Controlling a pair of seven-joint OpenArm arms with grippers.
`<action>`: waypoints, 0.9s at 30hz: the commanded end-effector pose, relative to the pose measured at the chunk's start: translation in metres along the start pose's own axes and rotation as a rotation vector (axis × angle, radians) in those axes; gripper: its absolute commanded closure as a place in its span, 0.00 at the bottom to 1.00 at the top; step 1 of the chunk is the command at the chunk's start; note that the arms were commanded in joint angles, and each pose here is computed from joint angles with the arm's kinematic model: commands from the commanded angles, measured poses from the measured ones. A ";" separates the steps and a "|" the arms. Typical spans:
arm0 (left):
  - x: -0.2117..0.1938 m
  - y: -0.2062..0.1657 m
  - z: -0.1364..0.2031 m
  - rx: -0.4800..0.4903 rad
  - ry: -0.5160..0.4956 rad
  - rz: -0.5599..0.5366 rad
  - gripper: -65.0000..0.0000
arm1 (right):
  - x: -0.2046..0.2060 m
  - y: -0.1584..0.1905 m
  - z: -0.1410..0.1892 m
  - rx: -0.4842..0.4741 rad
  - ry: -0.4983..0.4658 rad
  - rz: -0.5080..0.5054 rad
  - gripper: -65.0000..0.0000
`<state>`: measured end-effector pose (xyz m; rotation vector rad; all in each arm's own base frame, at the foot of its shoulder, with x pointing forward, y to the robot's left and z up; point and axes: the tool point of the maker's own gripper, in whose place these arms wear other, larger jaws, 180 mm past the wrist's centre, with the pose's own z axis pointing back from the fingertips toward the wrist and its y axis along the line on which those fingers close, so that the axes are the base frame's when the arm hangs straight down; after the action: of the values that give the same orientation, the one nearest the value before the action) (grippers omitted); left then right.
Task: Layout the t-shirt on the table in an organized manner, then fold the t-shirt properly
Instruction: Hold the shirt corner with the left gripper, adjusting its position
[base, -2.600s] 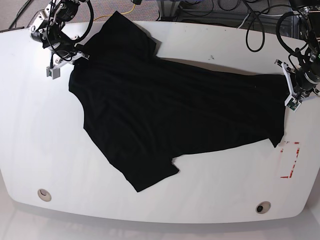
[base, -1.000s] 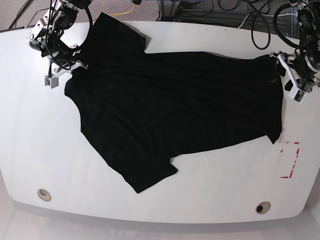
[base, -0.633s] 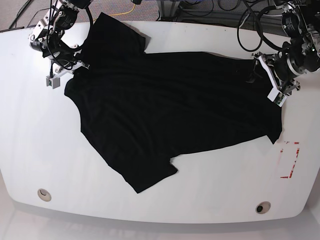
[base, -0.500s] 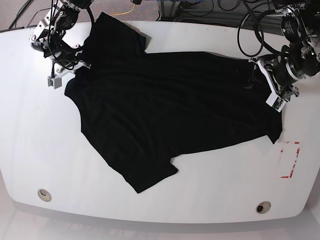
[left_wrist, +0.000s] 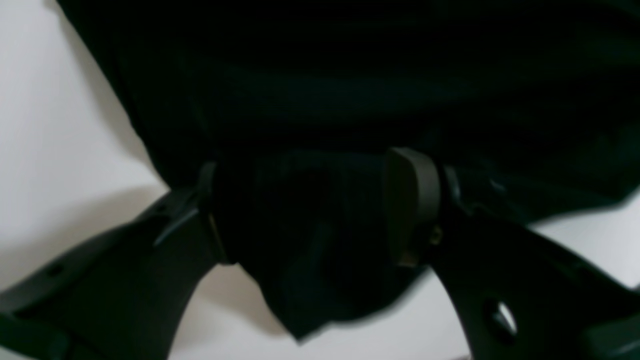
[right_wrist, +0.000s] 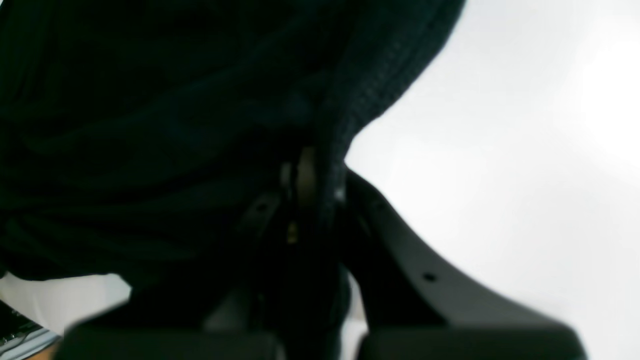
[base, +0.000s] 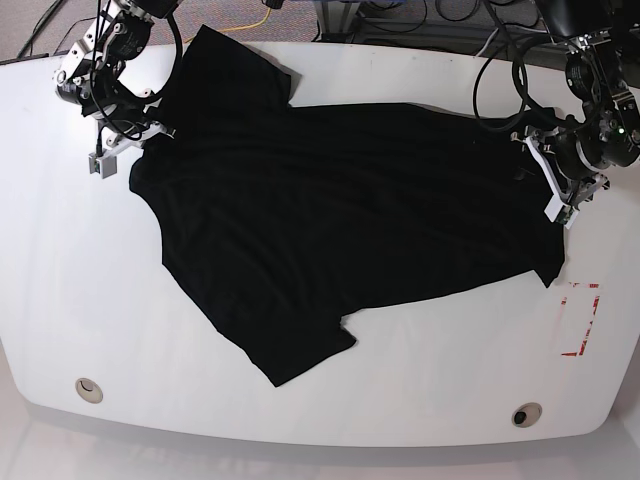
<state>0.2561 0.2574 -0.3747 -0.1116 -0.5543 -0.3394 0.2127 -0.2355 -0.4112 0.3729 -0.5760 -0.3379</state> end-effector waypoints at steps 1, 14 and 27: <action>0.005 0.017 0.006 0.026 -0.021 -0.014 0.40 | 0.015 0.004 0.004 0.014 -0.045 0.024 1.00; 0.000 0.016 -0.002 0.005 -0.003 -0.005 0.40 | 0.014 0.003 0.004 0.011 -0.043 0.025 1.00; -0.011 0.009 -0.013 -0.030 0.036 0.004 0.41 | 0.014 0.003 0.004 0.012 -0.043 0.024 1.00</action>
<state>0.2490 0.2600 -0.4014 -0.1499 -0.4812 -0.3400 0.2133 -0.2359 -0.4106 0.3717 -0.5770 -0.3330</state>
